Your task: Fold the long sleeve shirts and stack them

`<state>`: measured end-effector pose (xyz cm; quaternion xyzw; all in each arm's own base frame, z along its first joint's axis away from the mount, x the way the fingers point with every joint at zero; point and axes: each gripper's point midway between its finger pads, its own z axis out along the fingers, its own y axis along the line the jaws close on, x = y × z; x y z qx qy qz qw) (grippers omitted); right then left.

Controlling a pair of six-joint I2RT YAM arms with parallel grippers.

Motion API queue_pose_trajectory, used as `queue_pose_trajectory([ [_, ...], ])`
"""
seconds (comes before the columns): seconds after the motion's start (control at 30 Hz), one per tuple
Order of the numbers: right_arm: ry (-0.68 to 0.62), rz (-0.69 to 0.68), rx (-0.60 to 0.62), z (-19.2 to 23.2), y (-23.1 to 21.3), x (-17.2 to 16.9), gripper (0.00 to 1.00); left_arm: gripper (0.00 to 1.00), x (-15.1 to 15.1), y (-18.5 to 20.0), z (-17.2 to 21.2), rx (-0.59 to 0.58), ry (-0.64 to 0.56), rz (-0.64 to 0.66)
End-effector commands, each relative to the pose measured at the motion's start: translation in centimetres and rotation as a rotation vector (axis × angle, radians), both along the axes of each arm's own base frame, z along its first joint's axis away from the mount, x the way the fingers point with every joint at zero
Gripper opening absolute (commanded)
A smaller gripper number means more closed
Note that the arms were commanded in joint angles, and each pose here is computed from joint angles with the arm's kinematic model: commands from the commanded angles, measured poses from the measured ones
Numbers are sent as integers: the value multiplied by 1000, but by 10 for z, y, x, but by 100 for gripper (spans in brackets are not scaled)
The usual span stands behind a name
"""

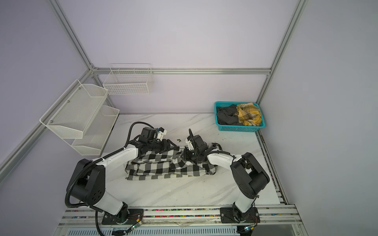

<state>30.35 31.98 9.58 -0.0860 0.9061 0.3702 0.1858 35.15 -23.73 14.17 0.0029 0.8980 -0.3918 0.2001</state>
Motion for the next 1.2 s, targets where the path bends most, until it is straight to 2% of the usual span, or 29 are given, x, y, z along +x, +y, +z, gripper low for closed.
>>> queue_pose_trajectory([
  [0.0,-83,71,31,26,3,-3,0,61,-9,1,10,-26,-22,-5],
  [0.1,-186,103,71,46,-4,-15,0,65,-14,1,12,-43,-9,-4],
  [0.17,-213,102,27,40,-17,-23,0,66,-18,2,9,-49,13,4],
  [0.3,-136,104,-44,3,-35,-43,1,67,-29,0,-5,-66,75,-2],
  [0.4,-67,61,-90,-21,-49,-54,35,67,-37,-4,-18,-48,107,-18],
  [0.47,-43,22,-105,-25,-56,-57,49,67,-42,-10,-25,-32,127,-36],
  [0.5,-35,5,-109,-26,-59,-58,53,67,-45,-13,-30,-21,140,-48],
  [0.67,-4,-41,-129,-34,-69,-64,54,65,-53,-28,-41,9,161,-88],
  [0.97,1,-56,-154,-35,-71,-61,38,60,-37,-44,-53,4,184,-104],
  [1.17,3,-54,-175,-38,-73,-61,34,56,-29,-60,-48,-34,176,-117],
])
